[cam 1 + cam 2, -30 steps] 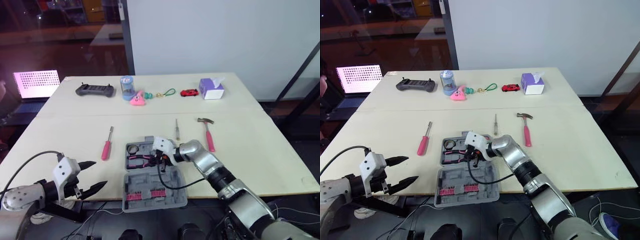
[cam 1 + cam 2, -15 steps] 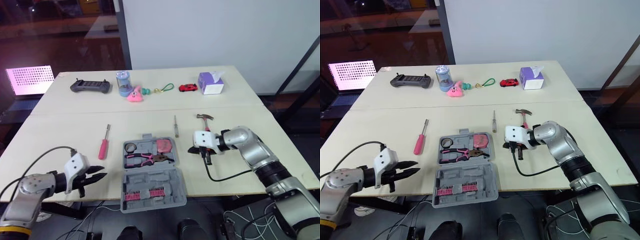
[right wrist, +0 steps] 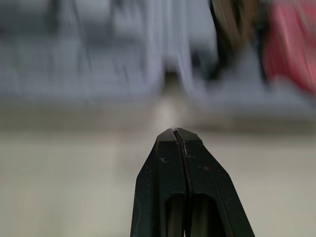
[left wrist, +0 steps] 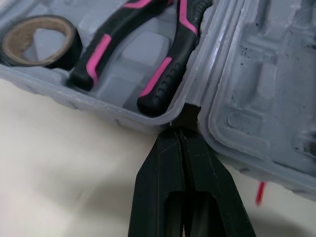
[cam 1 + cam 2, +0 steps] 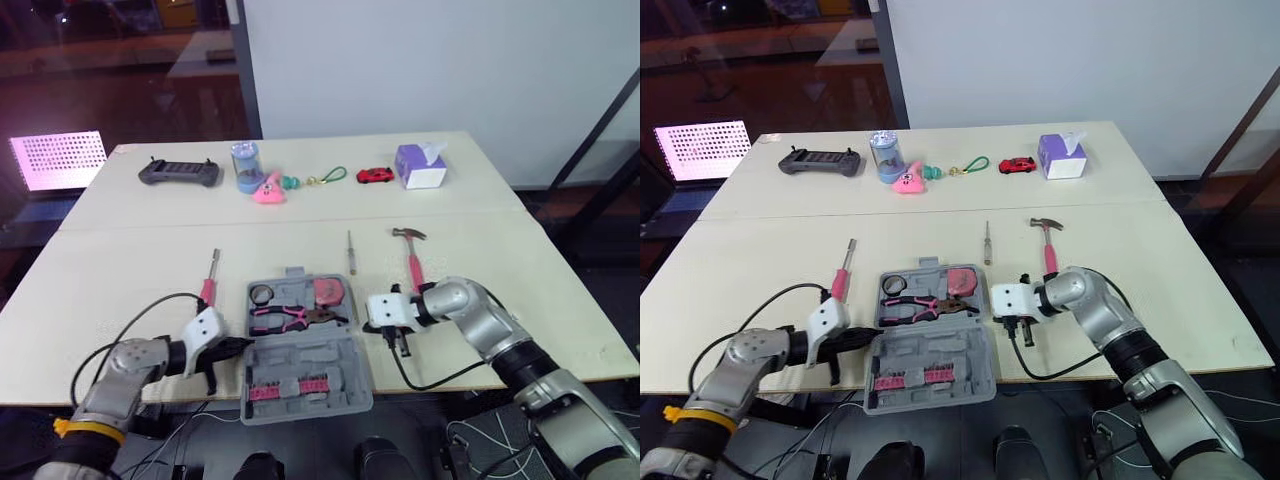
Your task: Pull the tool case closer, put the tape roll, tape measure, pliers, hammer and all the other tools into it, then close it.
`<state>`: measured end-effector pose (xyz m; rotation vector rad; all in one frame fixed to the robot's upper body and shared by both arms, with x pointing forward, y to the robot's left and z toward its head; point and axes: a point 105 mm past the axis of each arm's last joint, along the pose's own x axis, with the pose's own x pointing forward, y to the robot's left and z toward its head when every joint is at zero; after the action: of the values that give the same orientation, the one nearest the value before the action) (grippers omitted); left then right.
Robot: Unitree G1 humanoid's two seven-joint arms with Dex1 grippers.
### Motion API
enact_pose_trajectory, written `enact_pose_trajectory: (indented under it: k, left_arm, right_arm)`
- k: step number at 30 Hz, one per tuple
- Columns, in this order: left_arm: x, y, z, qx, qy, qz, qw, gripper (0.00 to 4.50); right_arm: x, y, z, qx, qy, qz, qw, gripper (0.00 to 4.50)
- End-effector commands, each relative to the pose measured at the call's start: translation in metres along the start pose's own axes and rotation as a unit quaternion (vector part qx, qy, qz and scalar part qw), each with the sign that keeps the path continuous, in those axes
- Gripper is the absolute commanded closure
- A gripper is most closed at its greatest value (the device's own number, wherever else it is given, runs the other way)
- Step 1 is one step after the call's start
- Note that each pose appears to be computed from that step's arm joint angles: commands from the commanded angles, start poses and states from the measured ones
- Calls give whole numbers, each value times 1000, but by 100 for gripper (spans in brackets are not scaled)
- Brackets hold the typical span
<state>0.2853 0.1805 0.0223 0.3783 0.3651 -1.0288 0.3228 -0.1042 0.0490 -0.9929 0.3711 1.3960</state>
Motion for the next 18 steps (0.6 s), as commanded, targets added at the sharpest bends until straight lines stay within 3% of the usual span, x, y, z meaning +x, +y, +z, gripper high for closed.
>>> enact_pose_trajectory:
  k: [1,8,18]
  left_arm:
    - [12,-4,11,11,-14,-13,1000,447]
    - [16,-2,22,2,-33,-6,999,447]
    - [7,36,22,-11,-24,58,998,447]
  right_arm:
    - [6,-1,22,-16,-32,-6,999,450]
    - [16,-4,32,-4,-41,-18,999,450]
    - [22,-34,30,24,-33,-56,998,450]
